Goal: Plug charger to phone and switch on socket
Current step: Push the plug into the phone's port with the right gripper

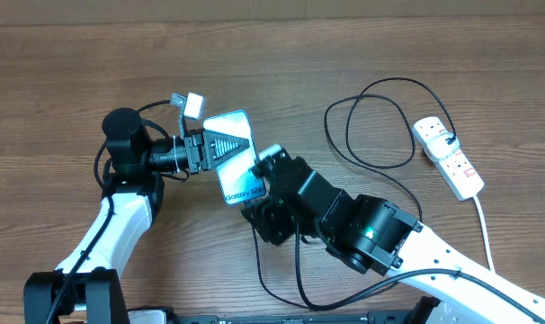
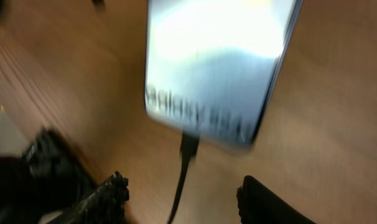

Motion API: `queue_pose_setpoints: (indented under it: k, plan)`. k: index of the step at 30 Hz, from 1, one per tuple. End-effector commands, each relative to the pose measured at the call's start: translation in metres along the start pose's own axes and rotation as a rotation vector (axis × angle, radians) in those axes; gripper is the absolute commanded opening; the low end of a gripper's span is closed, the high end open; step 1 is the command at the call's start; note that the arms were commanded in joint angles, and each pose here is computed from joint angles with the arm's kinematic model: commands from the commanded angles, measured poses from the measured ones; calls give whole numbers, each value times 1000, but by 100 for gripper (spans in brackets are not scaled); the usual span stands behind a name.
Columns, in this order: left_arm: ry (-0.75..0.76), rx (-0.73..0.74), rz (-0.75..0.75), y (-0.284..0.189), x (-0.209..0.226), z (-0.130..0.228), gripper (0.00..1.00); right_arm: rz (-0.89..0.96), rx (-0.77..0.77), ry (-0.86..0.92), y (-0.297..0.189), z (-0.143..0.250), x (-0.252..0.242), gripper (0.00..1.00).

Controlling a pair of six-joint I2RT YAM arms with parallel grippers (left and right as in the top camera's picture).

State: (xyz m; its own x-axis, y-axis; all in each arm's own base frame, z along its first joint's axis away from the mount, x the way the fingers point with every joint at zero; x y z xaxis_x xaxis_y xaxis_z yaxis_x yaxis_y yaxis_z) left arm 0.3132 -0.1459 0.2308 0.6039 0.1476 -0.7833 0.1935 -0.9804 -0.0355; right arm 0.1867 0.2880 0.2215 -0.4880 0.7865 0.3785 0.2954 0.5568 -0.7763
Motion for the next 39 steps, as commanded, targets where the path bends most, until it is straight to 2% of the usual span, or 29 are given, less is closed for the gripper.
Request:
queue_pose_setpoints:
  k: [1, 4, 13, 15, 17, 20, 27, 32, 37, 39]
  plan:
    - [-37, -88, -98, -2, 15, -13, 4, -12, 74, 61, -6, 14, 0, 58]
    - [-95, -143, -150, -4, 24, -20, 4, 42, 120, 70, 1, 24, -10, 65]
    - [-115, -103, -106, -2, 17, -14, 4, 56, 98, 67, 50, 16, -14, 65]
    - [-114, -84, -86, -2, 14, -12, 4, 101, 84, 66, 61, 14, -21, 61]
    - [-105, -69, -71, -1, 12, -9, 4, 131, 69, 64, 67, 11, -26, 50]
    - [-68, -50, -53, -1, 9, -7, 4, 140, 42, 62, 67, 6, -27, 43]
    - [-25, -38, -43, -1, 7, -5, 4, 141, 18, 61, 66, 0, -26, 33]
    - [3, -47, -54, -1, 8, -7, 4, 139, 18, 61, 65, 0, -25, 32]
    - [4, -71, -82, -2, 13, -10, 4, 119, 36, 70, 53, 2, -21, 41]
    - [4, -77, -89, -2, 14, -11, 4, 116, 32, 69, 46, 0, -19, 41]
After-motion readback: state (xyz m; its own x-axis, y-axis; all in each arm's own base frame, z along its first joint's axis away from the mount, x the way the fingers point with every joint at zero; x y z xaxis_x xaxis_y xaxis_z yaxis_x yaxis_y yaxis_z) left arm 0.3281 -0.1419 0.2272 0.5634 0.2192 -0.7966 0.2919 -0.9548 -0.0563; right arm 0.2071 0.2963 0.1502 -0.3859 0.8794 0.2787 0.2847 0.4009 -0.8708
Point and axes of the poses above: each gripper's point midway between its finger pads, its own y axis out along the fingers, its own x axis along the line the jaws close on, z = x × y, the point moved 2 cm from there along -y, back along the fingers, and after that the axes turned 7 degrees about y, right-handed, at the moved point
